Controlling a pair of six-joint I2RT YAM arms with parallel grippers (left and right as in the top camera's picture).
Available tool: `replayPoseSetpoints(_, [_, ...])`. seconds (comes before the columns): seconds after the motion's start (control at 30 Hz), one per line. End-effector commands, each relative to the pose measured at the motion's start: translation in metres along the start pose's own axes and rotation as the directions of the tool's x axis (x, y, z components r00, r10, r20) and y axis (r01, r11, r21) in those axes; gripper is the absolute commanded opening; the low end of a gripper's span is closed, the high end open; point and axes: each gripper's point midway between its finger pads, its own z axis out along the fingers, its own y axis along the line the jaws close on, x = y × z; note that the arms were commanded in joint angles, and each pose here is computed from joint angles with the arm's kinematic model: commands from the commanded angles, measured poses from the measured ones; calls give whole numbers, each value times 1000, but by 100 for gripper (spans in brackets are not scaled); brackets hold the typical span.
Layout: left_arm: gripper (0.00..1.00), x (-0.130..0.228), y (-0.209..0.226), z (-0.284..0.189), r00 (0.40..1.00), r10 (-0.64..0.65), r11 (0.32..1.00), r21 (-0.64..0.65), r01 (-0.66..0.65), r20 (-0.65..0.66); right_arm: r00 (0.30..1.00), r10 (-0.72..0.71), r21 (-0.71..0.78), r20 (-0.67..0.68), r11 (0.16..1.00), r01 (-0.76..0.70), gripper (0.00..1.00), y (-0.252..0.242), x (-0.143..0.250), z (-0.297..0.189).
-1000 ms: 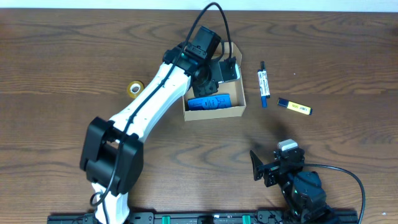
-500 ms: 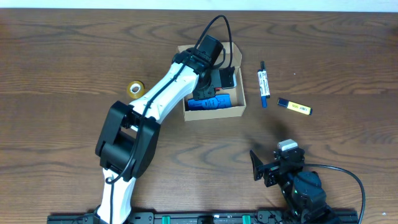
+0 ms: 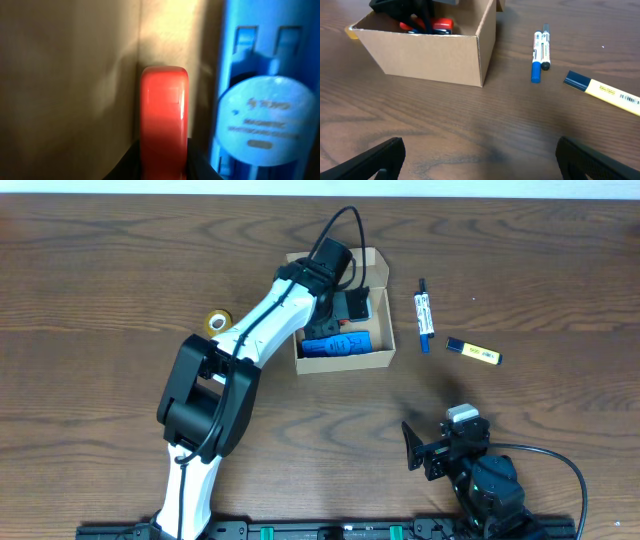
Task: Pack container
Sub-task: 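Lower the stapler into the box beside the duster and release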
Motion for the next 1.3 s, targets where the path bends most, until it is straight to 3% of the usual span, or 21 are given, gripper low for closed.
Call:
replayPoseSetpoints(0.0, [16,5,9,1,1000,-28,1000,-13,28,-5,1000,3,-3,3,1000,-3,99,1,0,0])
replayPoseSetpoints(0.2, [17,2,12,1,999,-31,999,-24,31,7,1000,3,-3,3,1000,-3,99,1,0,0])
replayPoseSetpoints(0.4, [28,-2,17,1,999,-45,998,-44,46,25,1000,3,-3,3,1000,-3,99,1,0,0])
replayPoseSetpoints(0.53, [42,-1,17,1,999,-50,998,-46,51,22,1000,3,-3,3,1000,-3,99,1,0,0])
replayPoseSetpoints(0.8, [46,-6,20,-7,995,-91,994,-58,93,39,1000,3,-3,3,1000,-3,99,1,0,0])
replayPoseSetpoints(0.9, [46,-17,25,-29,991,-107,989,-90,114,78,1000,4,-3,3,1000,-4,99,1,0,0])
replayPoseSetpoints(1.1, [49,-46,44,-119,954,-178,955,-193,227,243,1000,3,-3,3,1000,-3,99,1,0,0])
replayPoseSetpoints(1.27, [50,-35,53,-185,899,-284,899,-234,371,333,1000,3,-3,3,1000,-3,99,1,0,0])
